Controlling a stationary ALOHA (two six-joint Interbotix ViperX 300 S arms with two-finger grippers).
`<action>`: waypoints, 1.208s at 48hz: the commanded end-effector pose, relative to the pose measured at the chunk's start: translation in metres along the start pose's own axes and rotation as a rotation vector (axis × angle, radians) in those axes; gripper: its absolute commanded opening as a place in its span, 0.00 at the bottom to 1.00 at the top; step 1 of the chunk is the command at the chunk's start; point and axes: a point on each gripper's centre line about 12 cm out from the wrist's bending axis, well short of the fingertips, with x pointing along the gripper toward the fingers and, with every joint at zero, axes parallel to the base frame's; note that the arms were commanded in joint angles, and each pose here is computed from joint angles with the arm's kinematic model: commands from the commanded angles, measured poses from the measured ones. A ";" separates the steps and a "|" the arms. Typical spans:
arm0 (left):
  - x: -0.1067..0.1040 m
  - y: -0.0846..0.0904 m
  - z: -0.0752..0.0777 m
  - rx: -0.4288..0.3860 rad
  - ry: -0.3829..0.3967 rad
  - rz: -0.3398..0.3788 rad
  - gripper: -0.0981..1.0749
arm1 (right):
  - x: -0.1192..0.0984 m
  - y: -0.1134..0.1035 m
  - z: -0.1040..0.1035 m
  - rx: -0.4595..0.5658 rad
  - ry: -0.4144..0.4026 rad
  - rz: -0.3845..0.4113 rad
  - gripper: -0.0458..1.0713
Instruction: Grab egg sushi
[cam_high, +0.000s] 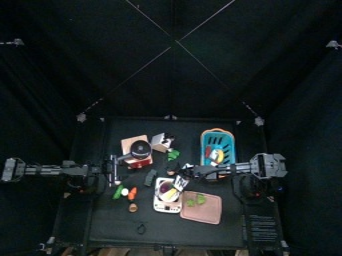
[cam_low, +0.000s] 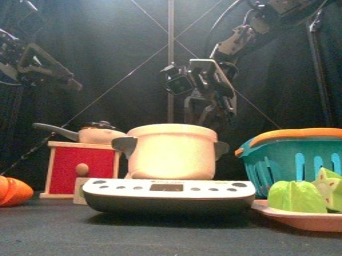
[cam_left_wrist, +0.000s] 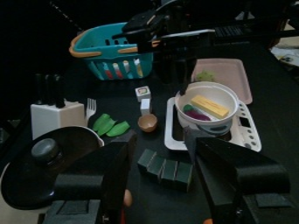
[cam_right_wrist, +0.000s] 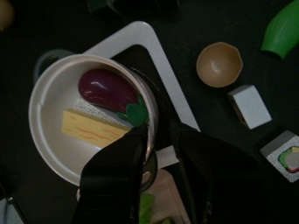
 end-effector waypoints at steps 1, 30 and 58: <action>0.001 0.001 0.005 0.002 -0.015 0.002 0.81 | -0.031 0.008 0.022 -0.024 -0.121 0.044 0.66; 0.001 0.002 0.005 0.000 -0.017 0.009 0.81 | -0.034 0.067 -0.008 -0.558 -0.221 0.015 0.68; 0.000 0.006 0.003 -0.004 -0.008 0.027 0.81 | -0.037 0.073 0.007 -0.541 -0.198 -0.027 0.91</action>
